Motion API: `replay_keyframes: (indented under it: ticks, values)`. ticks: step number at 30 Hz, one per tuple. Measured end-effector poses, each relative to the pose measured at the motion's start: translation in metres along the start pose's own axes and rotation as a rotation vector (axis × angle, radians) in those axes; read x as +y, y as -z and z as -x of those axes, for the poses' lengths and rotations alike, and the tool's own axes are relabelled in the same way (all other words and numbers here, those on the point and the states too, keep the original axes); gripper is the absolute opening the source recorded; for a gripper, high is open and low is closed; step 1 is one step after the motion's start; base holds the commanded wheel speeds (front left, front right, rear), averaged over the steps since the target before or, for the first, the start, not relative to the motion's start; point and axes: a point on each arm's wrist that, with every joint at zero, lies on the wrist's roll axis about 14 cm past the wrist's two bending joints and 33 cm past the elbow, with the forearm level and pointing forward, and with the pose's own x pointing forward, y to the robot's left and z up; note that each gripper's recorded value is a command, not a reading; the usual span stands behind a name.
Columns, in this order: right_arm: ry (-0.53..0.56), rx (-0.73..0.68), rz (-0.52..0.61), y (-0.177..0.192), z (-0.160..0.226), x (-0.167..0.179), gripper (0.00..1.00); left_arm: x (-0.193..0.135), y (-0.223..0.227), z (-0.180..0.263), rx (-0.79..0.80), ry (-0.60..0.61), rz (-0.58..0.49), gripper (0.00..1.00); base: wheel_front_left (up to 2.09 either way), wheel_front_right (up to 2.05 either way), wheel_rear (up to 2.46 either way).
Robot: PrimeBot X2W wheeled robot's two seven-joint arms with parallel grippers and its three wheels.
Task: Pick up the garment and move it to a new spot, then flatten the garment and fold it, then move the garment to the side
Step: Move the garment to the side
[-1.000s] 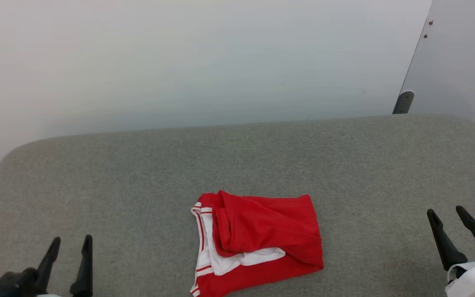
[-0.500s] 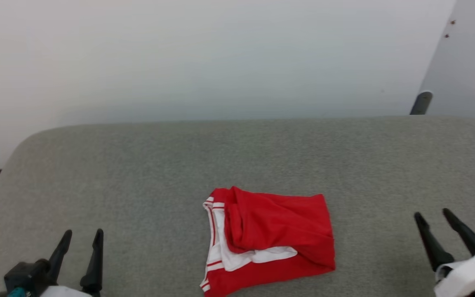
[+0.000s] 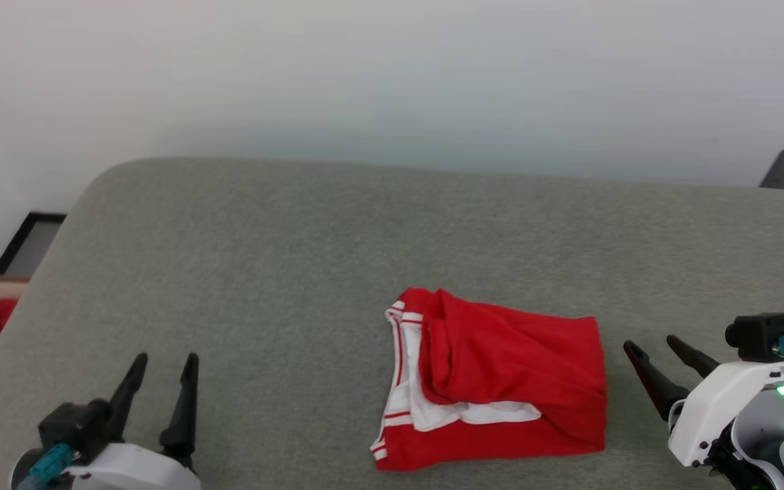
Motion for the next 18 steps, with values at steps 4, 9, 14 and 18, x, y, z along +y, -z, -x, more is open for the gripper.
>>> replay_keyframes:
  ticks: [4, 9, 14, 18]
  values:
    - [-0.017, 0.138, -0.018, 0.022, -0.016, 0.004, 1.00, 0.005, 0.006, 0.001, 0.018, -0.024, 0.007, 1.00, 0.00, 0.00, 0.00]
    - [-0.036, 0.304, -0.043, 0.047, -0.031, 0.008, 1.00, 0.011, 0.016, 0.001, 0.048, -0.052, 0.015, 1.00, 0.00, 0.00, 0.00]
    - [-0.036, 0.439, -0.043, 0.068, -0.041, 0.006, 1.00, 0.012, 0.023, -0.003, 0.072, -0.061, 0.017, 1.00, 0.00, 0.00, 0.00]
    - [-0.045, 0.510, -0.046, 0.077, -0.050, 0.011, 1.00, 0.012, 0.029, -0.005, 0.090, -0.070, 0.024, 1.00, 0.00, 0.00, 0.00]
